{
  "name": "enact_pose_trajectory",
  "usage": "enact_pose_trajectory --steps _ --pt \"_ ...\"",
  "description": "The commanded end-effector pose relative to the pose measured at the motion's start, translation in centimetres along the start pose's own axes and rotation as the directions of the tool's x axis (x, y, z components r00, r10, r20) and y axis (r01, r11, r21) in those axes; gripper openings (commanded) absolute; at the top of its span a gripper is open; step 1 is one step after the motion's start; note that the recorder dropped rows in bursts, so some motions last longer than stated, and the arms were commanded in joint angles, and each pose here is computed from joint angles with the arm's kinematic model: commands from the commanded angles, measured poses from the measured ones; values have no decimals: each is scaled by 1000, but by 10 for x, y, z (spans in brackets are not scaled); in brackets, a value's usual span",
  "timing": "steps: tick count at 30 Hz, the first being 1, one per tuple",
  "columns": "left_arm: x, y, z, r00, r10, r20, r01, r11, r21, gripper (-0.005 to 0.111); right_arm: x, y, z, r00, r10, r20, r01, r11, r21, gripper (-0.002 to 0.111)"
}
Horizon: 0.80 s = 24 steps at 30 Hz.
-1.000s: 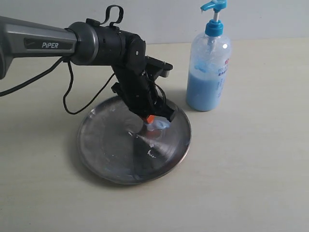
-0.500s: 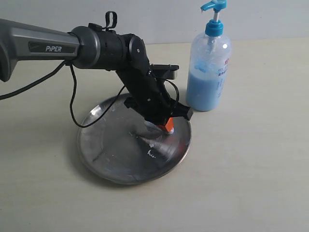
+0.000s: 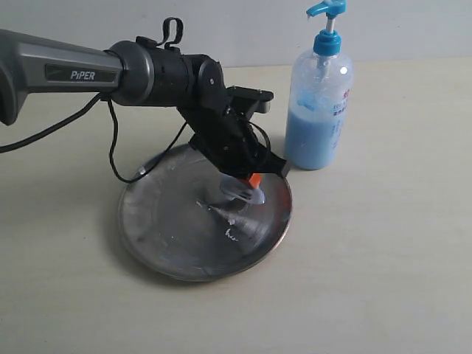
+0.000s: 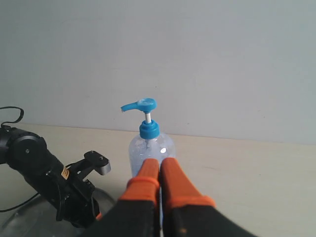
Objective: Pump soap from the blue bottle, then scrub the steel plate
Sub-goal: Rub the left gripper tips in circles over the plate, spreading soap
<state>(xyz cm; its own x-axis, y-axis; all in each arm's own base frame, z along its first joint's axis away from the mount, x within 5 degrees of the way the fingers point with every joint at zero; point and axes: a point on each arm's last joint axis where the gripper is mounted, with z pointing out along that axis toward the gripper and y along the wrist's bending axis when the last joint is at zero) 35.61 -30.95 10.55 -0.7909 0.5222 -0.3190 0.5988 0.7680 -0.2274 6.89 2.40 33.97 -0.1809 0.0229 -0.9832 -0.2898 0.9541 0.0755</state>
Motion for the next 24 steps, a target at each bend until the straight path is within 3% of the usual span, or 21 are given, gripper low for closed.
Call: enact_pose_trajectory --steps 1,7,14,24 --pt "8 10 4 996 54 -74 -58 997 -57 0 0 0 -1 1000 -8 4 8 1000 0 4" --pt "16 24 0 982 74 -173 -94 989 -111 0 0 0 -1 1000 -8 4 8 1000 0 4" --pt "23 26 -1 963 82 -257 -115 986 -118 0 1 0 -1 1000 -8 2 8 1000 -1 4" --pt "26 -3 2 966 46 -253 -41 999 26 0 1 0 -1 1000 -8 2 8 1000 -1 4"
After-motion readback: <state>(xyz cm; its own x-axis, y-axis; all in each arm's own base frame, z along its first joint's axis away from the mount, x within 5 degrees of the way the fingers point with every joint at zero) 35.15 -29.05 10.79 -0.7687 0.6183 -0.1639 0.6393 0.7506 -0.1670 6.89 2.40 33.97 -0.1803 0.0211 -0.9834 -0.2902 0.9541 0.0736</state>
